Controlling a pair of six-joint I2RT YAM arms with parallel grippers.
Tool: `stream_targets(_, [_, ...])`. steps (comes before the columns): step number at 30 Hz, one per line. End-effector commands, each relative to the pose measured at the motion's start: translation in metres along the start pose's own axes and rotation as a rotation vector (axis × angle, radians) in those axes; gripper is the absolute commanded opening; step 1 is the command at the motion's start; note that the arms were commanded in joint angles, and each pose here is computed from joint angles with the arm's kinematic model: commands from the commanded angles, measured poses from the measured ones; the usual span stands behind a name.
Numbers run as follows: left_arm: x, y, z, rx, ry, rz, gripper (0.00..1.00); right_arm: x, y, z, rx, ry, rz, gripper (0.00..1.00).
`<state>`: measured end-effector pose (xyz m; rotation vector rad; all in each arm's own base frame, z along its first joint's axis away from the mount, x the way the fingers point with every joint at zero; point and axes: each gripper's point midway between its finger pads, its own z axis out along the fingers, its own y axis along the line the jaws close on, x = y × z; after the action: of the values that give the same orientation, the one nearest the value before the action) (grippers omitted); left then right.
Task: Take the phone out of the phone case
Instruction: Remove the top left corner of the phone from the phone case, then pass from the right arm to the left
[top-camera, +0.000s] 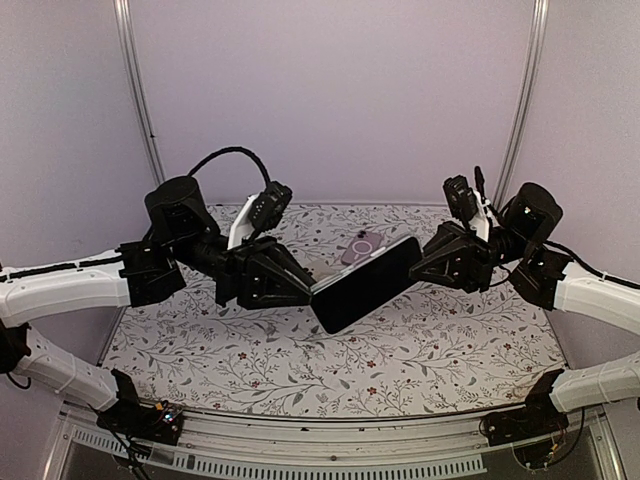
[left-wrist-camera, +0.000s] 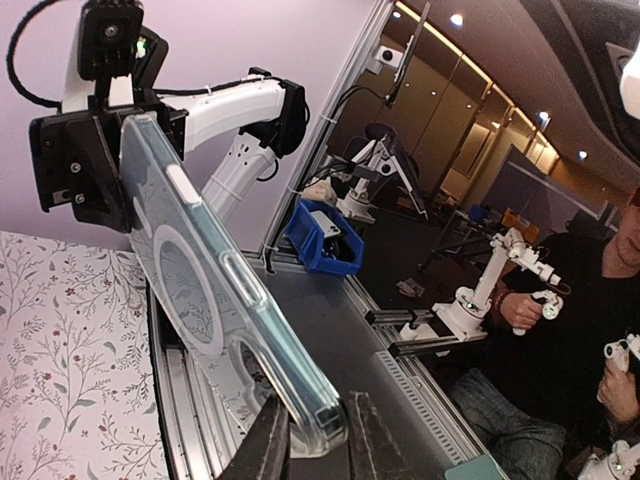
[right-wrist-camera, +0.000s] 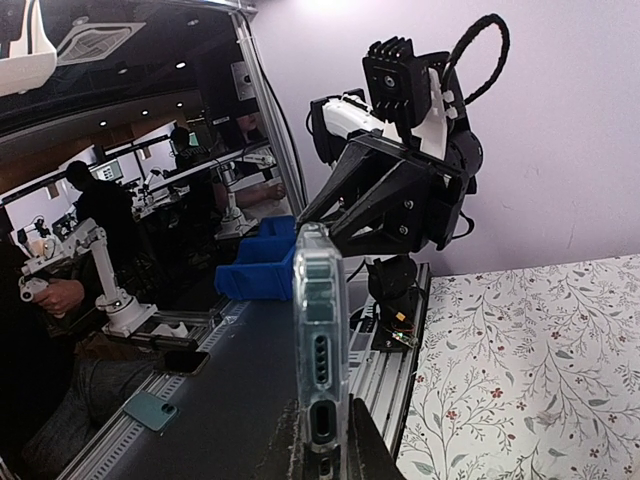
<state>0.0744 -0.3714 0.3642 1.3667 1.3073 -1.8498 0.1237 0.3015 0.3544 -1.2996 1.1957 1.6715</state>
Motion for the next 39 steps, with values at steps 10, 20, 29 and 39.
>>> stream_targets(10, [-0.002, -0.023, 0.010, 0.116, 0.006, 0.058, 0.20, -0.015, 0.002, 0.000, 0.029, -0.035, -0.046, 0.00])
stream_targets(20, [-0.004, -0.023, 0.011, 0.119, 0.007, 0.056, 0.29, -0.015, 0.004, 0.000, 0.028, -0.037, -0.049, 0.00])
stream_targets(29, [-0.036, -0.010, -0.020, -0.171, -0.087, 0.139, 0.98, -0.010, 0.002, -0.004, 0.089, -0.052, -0.032, 0.00])
stream_targets(39, [-0.040, 0.035, -0.053, -0.570, -0.064, 0.124, 0.89, 0.000, -0.015, -0.005, 0.178, 0.007, 0.002, 0.00])
